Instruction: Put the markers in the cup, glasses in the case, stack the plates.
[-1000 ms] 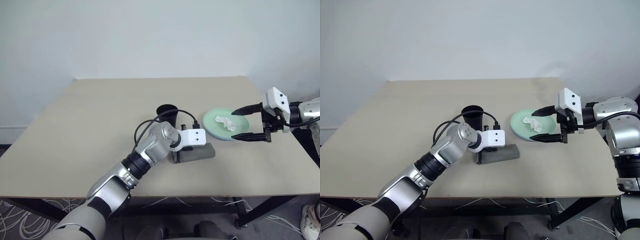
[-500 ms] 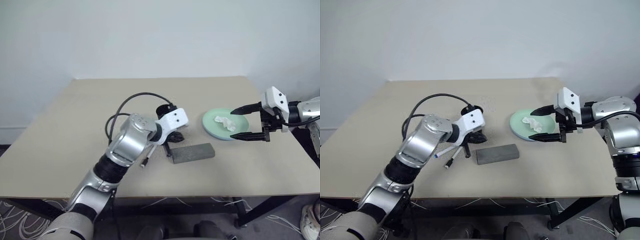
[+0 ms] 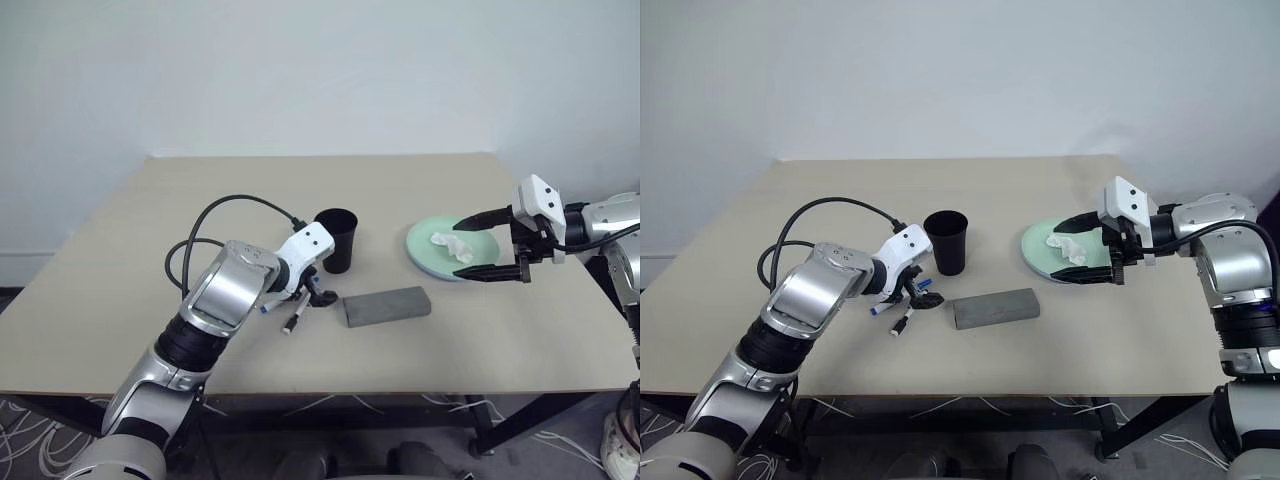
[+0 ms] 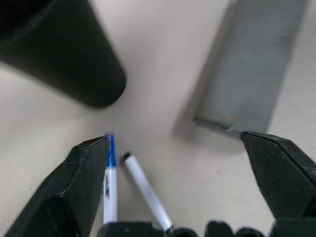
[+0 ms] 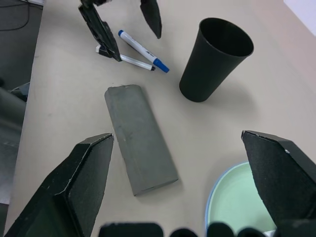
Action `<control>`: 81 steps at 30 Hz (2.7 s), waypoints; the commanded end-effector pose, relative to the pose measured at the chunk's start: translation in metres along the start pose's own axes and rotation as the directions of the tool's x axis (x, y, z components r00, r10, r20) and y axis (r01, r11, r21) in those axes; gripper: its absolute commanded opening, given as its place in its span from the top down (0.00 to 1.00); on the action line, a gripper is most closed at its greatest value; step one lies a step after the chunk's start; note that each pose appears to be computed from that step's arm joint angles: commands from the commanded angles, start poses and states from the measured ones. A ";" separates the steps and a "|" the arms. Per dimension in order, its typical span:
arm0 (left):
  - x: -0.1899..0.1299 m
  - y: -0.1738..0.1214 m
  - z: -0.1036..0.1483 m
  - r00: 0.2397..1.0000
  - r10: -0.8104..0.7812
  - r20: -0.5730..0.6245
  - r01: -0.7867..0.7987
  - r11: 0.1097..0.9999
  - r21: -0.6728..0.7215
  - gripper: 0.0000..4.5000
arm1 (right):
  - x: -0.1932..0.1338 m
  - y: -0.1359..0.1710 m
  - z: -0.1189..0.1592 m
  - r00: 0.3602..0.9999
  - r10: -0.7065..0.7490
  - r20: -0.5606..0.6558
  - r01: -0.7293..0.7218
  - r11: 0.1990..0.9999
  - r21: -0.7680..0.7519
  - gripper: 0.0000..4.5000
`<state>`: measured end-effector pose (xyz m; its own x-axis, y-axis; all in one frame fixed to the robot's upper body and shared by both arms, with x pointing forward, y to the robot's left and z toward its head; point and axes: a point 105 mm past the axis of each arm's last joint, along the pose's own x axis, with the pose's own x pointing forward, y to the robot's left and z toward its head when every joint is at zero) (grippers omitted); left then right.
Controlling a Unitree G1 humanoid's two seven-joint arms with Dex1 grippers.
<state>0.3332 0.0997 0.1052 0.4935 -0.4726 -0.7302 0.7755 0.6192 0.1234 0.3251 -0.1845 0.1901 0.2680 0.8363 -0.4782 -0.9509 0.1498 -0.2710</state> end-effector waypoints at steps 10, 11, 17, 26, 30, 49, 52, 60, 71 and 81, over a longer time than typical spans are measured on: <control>0.010 0.012 0.000 0.986 0.083 -0.147 -0.098 0.990 -0.098 0.01 | -0.001 -0.004 0.014 1.000 -0.002 0.024 0.004 0.998 -0.058 0.00; 0.011 0.013 -0.001 0.983 0.086 -0.161 -0.104 0.989 -0.105 0.01 | -0.001 -0.004 0.014 1.000 -0.001 0.025 0.002 0.998 -0.059 0.00; 0.017 0.012 -0.004 0.975 0.082 -0.204 -0.111 0.985 -0.132 0.01 | 0.000 -0.003 0.014 1.000 0.004 0.027 -0.002 0.998 -0.059 0.00; 0.022 0.007 -0.003 0.971 0.052 -0.232 -0.084 0.988 -0.127 0.01 | 0.001 -0.003 0.015 1.000 0.006 0.028 -0.004 0.998 -0.060 0.00; 0.027 0.003 -0.003 0.968 0.035 -0.248 -0.065 0.991 -0.115 0.01 | 0.001 -0.003 0.015 1.000 0.005 0.029 -0.003 0.998 -0.059 0.00; 0.043 0.006 -0.011 0.952 0.019 -0.305 -0.064 0.989 -0.137 0.01 | 0.000 -0.002 0.014 0.999 -0.006 0.032 0.007 0.999 -0.053 0.00; 0.044 0.006 -0.012 0.951 0.018 -0.309 -0.064 0.988 -0.142 0.01 | 0.000 -0.002 0.014 0.999 -0.007 0.032 0.009 0.999 -0.053 0.00; 0.046 0.005 -0.012 0.949 0.011 -0.314 -0.056 0.989 -0.134 0.52 | 0.000 -0.003 0.015 0.999 -0.011 0.033 0.013 0.998 -0.054 0.00; 0.047 0.003 -0.016 0.945 0.009 -0.328 -0.041 0.995 -0.091 1.00 | 0.000 -0.003 0.014 0.999 -0.017 0.032 0.018 0.998 -0.055 0.00; 0.031 -0.014 0.032 0.988 -0.104 -0.113 0.104 0.995 -0.004 1.00 | 0.000 -0.004 0.014 0.999 -0.022 0.035 0.024 0.998 -0.055 0.00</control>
<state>0.3458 0.0747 0.0703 0.3239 -0.3536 -0.8775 0.7774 0.6281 0.0338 0.3262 -0.1782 0.1906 0.2580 0.8457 -0.4671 -0.9513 0.1381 -0.2756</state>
